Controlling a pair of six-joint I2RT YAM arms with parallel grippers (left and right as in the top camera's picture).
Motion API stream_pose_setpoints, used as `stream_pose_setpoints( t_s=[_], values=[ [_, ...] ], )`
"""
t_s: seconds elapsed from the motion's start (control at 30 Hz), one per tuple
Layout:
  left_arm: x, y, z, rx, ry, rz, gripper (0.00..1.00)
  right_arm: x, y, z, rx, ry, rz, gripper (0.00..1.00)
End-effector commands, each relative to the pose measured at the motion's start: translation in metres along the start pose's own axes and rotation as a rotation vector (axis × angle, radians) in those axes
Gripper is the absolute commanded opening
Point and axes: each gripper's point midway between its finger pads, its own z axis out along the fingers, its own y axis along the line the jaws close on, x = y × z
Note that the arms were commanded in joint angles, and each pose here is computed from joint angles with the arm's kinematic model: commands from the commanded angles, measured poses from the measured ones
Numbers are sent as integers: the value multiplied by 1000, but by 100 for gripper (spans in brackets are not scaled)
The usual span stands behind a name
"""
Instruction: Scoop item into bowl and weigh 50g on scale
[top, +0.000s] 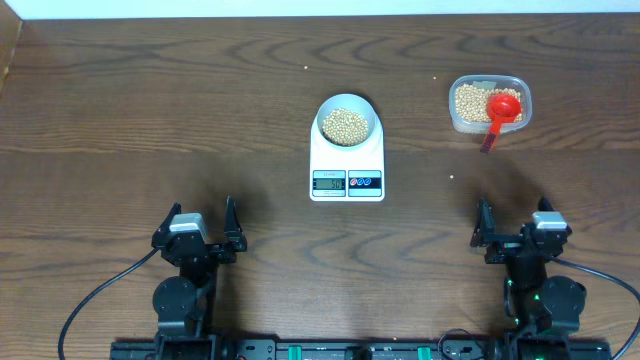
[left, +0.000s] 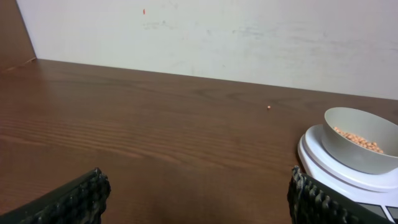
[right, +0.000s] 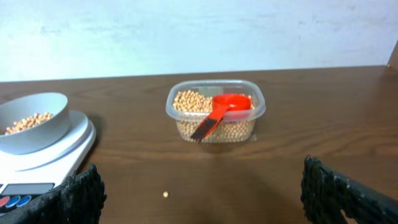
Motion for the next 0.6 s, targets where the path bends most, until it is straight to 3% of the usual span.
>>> stream_pose_setpoints(
  t_s=[0.0, 0.57],
  values=[
    [17, 5, 1, -22, 49, -7, 94, -5, -1, -2, 8, -27, -14, 99],
    [17, 5, 1, -22, 49, -7, 94, -5, 1, -2, 1, -27, -119, 99]
  ],
)
